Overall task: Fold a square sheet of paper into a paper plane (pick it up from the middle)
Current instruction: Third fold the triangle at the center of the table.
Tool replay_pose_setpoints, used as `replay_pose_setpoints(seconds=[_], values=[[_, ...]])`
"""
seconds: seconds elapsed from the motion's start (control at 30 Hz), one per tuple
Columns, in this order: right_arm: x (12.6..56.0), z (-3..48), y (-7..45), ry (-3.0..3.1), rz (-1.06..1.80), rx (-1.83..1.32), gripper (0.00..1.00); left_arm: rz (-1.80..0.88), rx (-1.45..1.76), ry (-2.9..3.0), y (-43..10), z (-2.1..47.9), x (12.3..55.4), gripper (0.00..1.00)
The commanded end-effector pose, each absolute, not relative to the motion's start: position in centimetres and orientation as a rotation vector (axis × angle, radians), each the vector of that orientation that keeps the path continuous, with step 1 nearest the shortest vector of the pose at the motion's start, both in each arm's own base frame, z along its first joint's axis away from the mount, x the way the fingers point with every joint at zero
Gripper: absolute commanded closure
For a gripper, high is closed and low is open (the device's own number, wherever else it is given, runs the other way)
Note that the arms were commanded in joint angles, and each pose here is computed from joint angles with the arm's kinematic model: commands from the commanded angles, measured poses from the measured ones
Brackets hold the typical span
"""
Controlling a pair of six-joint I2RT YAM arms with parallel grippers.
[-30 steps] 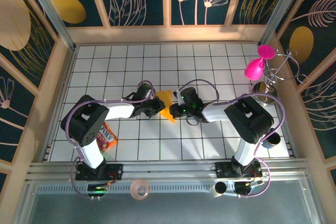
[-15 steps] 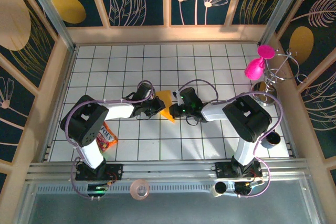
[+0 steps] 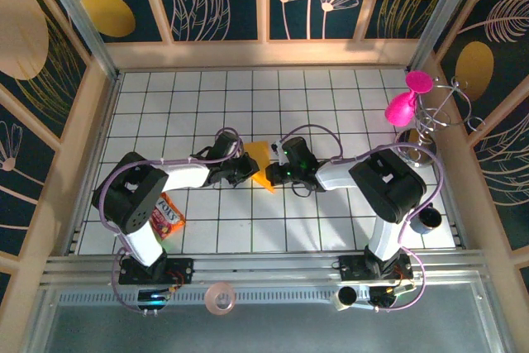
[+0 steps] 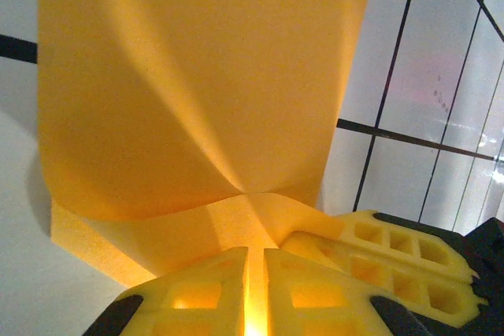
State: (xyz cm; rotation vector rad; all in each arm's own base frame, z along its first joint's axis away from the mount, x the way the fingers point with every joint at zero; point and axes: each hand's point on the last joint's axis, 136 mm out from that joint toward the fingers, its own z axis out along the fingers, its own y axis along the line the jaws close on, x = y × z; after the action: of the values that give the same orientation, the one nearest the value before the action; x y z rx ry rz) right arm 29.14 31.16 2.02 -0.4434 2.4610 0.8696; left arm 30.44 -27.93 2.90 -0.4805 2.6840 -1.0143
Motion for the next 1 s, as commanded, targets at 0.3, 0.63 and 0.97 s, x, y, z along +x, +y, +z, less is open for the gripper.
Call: replay_pose_setpoints(seconds=[0.3, 0.63, 0.97], values=[[29.1, 0.6, 30.6, 2.520, 0.822, -0.440, 1.00, -0.930, -0.531, 2.721, -26.8, 1.7, 29.6, 0.87], [29.1, 0.5, 30.6, 2.526, 0.822, -0.437, 1.00, -0.920, -0.548, 2.731, -26.6, 1.3, 29.4, 0.87], [29.1, 0.6, 30.7, 2.524, 0.830, -0.437, 1.00, -0.895, -0.568, 2.744, -26.2, 0.7, 29.1, 0.88]])
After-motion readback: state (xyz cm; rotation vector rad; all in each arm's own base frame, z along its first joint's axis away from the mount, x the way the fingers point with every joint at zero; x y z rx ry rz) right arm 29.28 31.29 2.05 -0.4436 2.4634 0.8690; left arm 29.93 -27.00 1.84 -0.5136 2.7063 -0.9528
